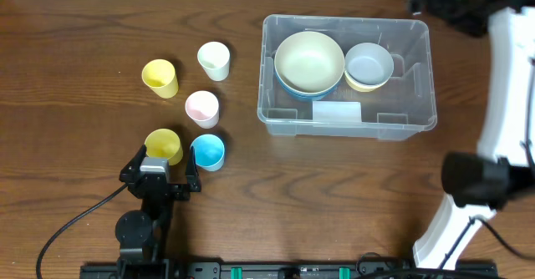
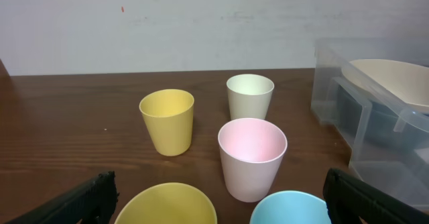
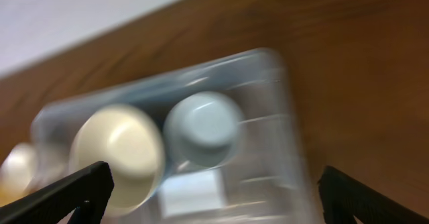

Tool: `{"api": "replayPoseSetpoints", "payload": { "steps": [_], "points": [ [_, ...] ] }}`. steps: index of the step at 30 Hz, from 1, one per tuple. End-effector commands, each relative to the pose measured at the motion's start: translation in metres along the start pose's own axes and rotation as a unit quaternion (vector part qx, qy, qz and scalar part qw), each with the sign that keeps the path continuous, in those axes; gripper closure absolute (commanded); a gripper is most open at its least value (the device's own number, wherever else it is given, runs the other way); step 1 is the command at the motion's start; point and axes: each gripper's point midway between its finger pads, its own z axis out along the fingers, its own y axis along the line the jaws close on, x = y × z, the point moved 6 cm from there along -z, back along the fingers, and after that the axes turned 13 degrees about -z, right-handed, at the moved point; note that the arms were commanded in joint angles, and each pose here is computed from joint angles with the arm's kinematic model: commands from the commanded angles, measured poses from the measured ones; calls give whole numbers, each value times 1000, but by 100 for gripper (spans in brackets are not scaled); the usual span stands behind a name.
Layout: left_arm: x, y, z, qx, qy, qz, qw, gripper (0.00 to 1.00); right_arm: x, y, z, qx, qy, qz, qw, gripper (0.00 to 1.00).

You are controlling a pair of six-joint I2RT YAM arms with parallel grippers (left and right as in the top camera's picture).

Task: Pack container
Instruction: 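Reach the left gripper to the yellow cup and grasp it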

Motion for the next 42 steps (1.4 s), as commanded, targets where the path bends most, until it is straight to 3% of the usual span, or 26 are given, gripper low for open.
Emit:
{"api": "replayPoseSetpoints", "payload": {
  "steps": [1,11,28,31,34,38,42],
  "points": [
    [13,3,1,-2,22,5,1000,2,1,-60,-19,157,-25,109,981,1],
    [13,3,1,-2,22,5,1000,2,37,-136,-12,200,70,230,950,1],
    [13,3,1,-2,21,4,1000,2,93,-153,75,218,195,255,921,1],
    [10,2,1,2,14,-22,1000,2,100,-154,80,220,209,255,918,1],
    [0,-8,1,40,-8,-70,997,2,102,-154,81,220,212,254,918,1],
    [-23,-25,-3,110,-59,-58,990,2,102,-153,81,220,212,254,918,1],
    [-48,-34,-11,133,-99,-47,985,2,102,-153,81,220,212,254,918,1]
  ]
}}
